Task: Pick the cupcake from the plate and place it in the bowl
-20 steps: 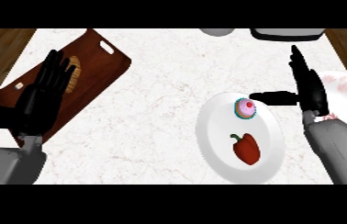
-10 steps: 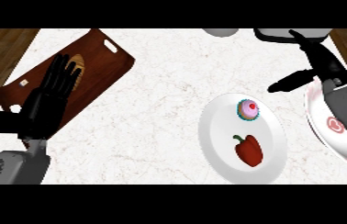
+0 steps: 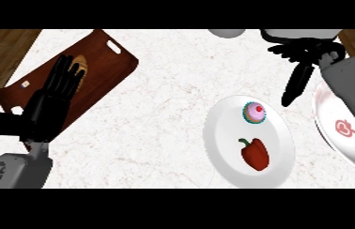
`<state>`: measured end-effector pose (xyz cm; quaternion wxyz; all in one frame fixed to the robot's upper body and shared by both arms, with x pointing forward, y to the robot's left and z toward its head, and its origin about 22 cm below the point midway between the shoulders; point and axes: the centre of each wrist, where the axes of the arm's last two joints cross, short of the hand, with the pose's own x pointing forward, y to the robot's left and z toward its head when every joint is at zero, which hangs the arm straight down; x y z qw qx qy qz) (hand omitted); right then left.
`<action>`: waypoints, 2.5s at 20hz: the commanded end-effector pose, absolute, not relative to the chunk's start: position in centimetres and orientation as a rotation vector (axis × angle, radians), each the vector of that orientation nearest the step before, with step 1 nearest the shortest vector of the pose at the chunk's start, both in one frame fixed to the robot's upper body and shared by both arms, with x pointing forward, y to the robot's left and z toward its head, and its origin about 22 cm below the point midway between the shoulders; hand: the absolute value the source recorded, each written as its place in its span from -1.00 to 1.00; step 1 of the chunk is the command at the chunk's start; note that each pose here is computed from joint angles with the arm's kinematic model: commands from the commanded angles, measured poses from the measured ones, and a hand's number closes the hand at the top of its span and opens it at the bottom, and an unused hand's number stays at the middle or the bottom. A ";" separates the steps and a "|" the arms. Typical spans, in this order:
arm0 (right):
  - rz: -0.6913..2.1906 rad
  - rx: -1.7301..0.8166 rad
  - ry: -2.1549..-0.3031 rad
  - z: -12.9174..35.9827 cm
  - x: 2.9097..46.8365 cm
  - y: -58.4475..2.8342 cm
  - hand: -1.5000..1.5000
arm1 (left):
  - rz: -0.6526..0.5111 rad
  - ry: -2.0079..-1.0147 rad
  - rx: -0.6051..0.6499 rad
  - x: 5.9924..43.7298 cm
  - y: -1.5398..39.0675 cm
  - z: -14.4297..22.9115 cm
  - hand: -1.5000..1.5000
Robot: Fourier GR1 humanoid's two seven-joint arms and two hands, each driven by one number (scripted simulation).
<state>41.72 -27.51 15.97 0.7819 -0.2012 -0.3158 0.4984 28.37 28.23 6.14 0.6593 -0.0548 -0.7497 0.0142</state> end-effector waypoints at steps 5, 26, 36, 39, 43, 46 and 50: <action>1.120 -0.380 -0.572 18.5 43.5 -21.2 -1.00 | 0.053 -1.676 -0.090 26.7 29.1 6.1 0.00; 1.096 -0.478 -0.725 9.5 38.2 -22.5 -1.00 | 0.057 -1.696 -0.098 26.2 30.4 7.2 0.00; 1.121 -0.468 -0.652 7.7 38.3 -22.1 -1.00 | 0.049 -1.697 -0.082 25.9 29.9 5.4 0.00; 1.143 -0.466 -0.656 5.6 37.7 -22.0 -1.00 | 0.070 -1.683 -0.079 28.5 28.9 4.3 0.00; 1.148 -0.453 -0.633 5.3 39.0 -20.5 -1.00 | 0.050 -1.680 -0.097 28.9 28.7 6.2 0.00; 1.159 -0.447 -0.617 6.5 39.4 -22.2 1.00 | 0.070 -1.700 -0.085 27.6 30.1 6.2 0.00; 1.327 -0.477 -0.639 6.3 39.0 -23.1 1.00 | 0.058 -1.701 -0.088 25.8 29.8 6.0 0.00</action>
